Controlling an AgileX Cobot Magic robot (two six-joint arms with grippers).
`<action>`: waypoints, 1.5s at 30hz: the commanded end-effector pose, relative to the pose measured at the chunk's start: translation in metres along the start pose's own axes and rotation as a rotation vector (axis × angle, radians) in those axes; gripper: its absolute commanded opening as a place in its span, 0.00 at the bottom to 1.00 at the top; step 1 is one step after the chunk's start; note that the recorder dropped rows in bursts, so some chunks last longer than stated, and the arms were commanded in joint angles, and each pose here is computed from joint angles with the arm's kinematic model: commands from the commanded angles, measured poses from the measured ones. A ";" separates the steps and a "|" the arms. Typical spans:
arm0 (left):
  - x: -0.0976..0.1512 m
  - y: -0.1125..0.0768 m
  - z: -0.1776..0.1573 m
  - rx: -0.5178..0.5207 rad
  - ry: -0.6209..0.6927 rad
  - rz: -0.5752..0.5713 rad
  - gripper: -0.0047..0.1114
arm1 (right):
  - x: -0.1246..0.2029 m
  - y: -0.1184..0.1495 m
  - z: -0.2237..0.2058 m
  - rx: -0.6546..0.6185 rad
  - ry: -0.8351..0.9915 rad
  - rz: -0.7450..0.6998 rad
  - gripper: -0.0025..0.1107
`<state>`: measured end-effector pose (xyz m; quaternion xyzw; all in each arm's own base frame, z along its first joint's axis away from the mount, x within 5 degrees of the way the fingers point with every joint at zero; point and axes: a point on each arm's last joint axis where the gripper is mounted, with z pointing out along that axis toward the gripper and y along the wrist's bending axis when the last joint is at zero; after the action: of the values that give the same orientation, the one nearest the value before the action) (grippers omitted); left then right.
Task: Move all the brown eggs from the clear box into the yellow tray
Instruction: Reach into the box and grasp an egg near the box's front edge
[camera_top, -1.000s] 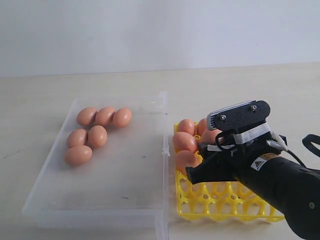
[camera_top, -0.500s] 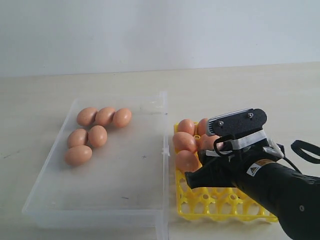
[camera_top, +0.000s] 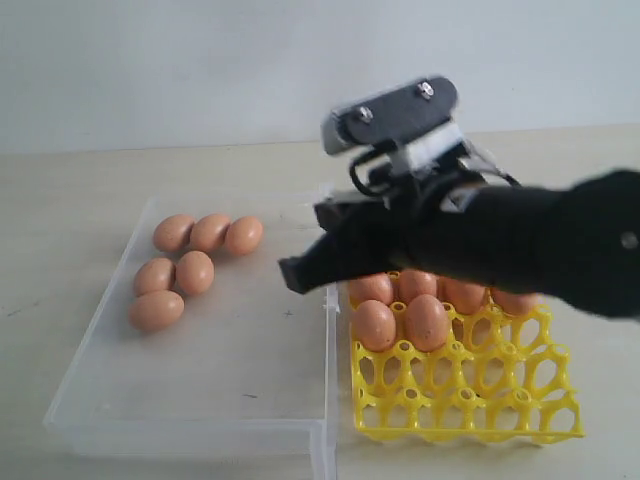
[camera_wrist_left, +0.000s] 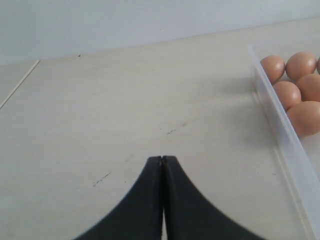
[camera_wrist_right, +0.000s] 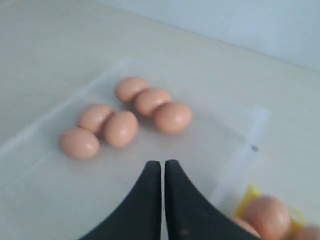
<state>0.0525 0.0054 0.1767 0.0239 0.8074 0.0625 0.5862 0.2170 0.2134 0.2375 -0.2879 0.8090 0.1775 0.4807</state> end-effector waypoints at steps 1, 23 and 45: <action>-0.002 0.000 -0.001 0.005 -0.019 -0.005 0.04 | -0.033 0.017 0.029 -0.144 0.103 -0.095 0.02; -0.002 0.000 -0.001 0.005 -0.019 -0.005 0.04 | -0.009 0.091 0.179 -0.340 0.513 -0.831 0.58; -0.002 0.000 -0.001 0.005 -0.019 -0.005 0.04 | 0.015 0.098 0.226 -0.318 0.497 -0.741 0.07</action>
<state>0.0525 0.0054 0.1767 0.0239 0.8074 0.0625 0.5862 0.3003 0.4131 0.1128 -0.6729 0.6943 0.0438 0.2515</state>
